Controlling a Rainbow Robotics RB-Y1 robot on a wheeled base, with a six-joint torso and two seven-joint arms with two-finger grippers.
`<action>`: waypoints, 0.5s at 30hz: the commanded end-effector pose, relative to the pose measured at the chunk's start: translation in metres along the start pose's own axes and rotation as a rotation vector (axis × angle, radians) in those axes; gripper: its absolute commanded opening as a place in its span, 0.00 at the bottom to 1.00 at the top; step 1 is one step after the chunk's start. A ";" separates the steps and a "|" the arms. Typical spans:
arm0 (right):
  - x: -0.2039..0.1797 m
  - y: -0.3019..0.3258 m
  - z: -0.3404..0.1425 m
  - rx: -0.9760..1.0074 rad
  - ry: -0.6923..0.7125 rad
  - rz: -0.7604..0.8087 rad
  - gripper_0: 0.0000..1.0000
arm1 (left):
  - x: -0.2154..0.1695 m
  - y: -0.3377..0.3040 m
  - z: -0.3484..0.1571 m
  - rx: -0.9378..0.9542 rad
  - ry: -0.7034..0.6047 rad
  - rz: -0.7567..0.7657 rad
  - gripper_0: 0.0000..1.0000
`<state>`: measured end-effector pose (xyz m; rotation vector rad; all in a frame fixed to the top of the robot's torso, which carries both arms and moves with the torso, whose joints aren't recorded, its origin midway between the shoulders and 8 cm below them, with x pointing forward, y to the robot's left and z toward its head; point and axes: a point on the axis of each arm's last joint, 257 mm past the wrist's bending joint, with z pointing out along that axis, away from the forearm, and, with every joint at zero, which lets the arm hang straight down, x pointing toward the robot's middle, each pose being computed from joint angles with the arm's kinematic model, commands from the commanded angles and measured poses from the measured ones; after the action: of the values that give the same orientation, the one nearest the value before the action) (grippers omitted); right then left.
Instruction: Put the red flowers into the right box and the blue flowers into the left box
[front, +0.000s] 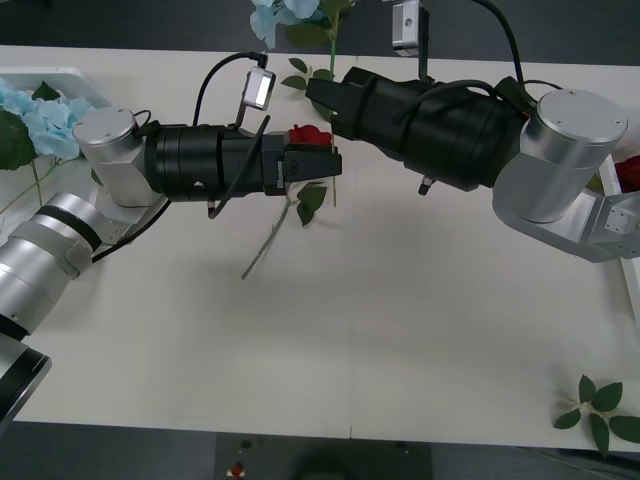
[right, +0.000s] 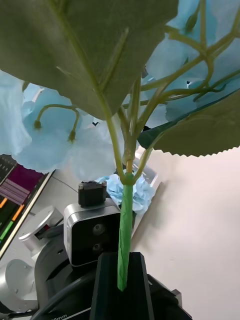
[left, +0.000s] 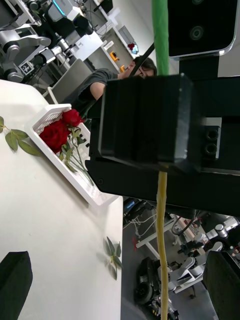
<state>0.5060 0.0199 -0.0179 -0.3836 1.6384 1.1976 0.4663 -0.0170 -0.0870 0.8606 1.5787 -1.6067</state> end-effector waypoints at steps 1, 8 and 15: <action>-0.008 0.012 0.003 -0.007 -0.029 0.031 0.00 | -0.010 -0.010 0.006 0.023 -0.021 0.039 1.00; -0.007 0.012 0.003 -0.009 -0.028 0.030 0.00 | -0.011 -0.011 0.009 0.027 -0.025 0.044 0.00; -0.007 0.012 0.003 -0.009 -0.028 0.030 0.00 | -0.013 -0.011 0.009 0.022 -0.030 0.054 0.00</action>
<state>0.5138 0.0153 -0.0161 -0.3456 1.6337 1.1716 0.4710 -0.0168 -0.0868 0.8430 1.5818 -1.5946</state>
